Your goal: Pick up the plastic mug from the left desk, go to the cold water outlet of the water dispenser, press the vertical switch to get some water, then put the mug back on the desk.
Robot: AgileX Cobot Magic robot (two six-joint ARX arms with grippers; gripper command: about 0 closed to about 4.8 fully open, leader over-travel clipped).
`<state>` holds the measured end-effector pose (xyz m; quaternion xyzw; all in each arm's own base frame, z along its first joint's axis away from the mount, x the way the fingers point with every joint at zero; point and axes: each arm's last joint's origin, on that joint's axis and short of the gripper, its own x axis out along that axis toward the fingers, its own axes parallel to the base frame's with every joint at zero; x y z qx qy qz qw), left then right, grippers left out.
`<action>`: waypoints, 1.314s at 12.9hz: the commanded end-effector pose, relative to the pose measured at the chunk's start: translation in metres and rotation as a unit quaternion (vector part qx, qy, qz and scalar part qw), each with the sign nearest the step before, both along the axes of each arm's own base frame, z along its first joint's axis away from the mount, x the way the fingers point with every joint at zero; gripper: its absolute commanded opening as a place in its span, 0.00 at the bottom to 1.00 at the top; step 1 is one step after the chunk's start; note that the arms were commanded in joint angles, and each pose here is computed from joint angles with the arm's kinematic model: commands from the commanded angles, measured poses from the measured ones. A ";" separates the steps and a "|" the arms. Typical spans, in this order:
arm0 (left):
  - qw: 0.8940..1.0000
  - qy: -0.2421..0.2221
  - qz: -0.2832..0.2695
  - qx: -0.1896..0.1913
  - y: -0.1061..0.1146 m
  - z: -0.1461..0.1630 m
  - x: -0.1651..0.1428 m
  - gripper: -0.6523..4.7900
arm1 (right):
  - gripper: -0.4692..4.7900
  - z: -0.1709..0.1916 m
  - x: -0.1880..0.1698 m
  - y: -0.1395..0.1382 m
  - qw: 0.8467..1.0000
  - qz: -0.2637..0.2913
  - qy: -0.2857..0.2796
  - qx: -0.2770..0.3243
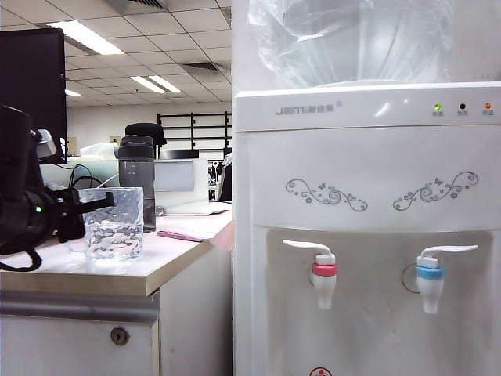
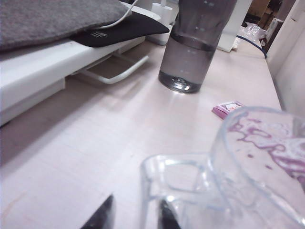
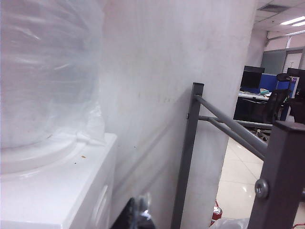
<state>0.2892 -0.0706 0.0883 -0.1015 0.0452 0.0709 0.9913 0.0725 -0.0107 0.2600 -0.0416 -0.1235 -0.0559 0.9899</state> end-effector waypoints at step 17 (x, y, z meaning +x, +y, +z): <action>0.976 -0.111 -0.149 0.117 0.021 0.112 -0.110 0.11 | 0.09 -0.001 -0.001 0.000 1.000 0.000 0.006 0.000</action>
